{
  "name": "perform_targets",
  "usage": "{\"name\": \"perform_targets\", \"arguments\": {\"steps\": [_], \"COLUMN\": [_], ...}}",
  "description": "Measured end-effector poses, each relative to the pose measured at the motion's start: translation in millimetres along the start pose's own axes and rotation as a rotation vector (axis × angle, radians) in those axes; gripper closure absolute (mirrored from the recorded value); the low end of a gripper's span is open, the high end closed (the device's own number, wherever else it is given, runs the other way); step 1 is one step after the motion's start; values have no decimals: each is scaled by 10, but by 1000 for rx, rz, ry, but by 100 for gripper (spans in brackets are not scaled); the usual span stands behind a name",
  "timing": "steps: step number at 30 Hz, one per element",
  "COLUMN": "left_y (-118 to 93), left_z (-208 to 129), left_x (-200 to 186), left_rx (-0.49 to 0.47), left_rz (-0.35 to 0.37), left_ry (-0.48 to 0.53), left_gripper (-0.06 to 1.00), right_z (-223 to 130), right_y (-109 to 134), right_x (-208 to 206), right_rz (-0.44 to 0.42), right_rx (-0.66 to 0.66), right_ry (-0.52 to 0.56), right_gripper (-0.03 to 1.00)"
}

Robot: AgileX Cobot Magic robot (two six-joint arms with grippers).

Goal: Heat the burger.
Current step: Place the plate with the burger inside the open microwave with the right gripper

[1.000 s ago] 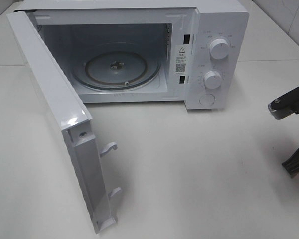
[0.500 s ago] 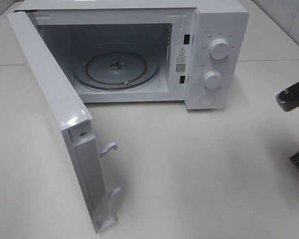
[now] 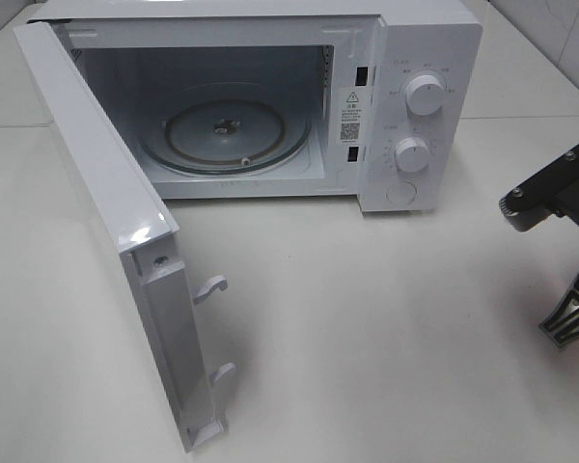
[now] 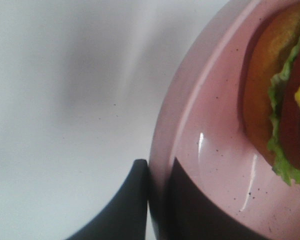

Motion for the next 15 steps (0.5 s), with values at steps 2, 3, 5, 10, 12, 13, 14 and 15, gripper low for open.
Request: {"name": "perform_targets", "arguments": {"steps": [2, 3, 5, 10, 12, 13, 14, 15], "left_y": [0, 0, 0, 0, 0, 0, 0, 0], "left_z": [0, 0, 0, 0, 0, 0, 0, 0], "left_x": [0, 0, 0, 0, 0, 0, 0, 0], "left_rx": [0, 0, 0, 0, 0, 0, 0, 0], "left_rz": [0, 0, 0, 0, 0, 0, 0, 0], "left_ry": [0, 0, 0, 0, 0, 0, 0, 0], "left_gripper": [-4, -4, -4, -4, -4, -4, -4, -4], "right_z": [6, 8, 10, 2, -1, -1, -2, -5], "right_y": [56, 84, 128, 223, 279, 279, 296, 330], "right_x": [-36, -54, -83, -156, -197, -197, -209, -231], "right_rz": [6, 9, 14, 11, 11, 11, 12, 16], "right_rx": [-22, -33, -50, -98, -125, -125, -134, -146], "right_ry": [-15, -22, -34, -54, -71, -71, -76, -85], "right_gripper": [94, 94, 94, 94, 94, 94, 94, 94]}}
Point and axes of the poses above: a point on each arm's last joint axis where the gripper is mounted, x pointing out along that axis toward the gripper, y along the wrist's bending axis when the last joint is at zero, z = x × y, the point moved 1 cm from there along x, pointing out along that axis toward the gripper, and after that the axes turned 2 degrees about x, right-handed, at the moved point
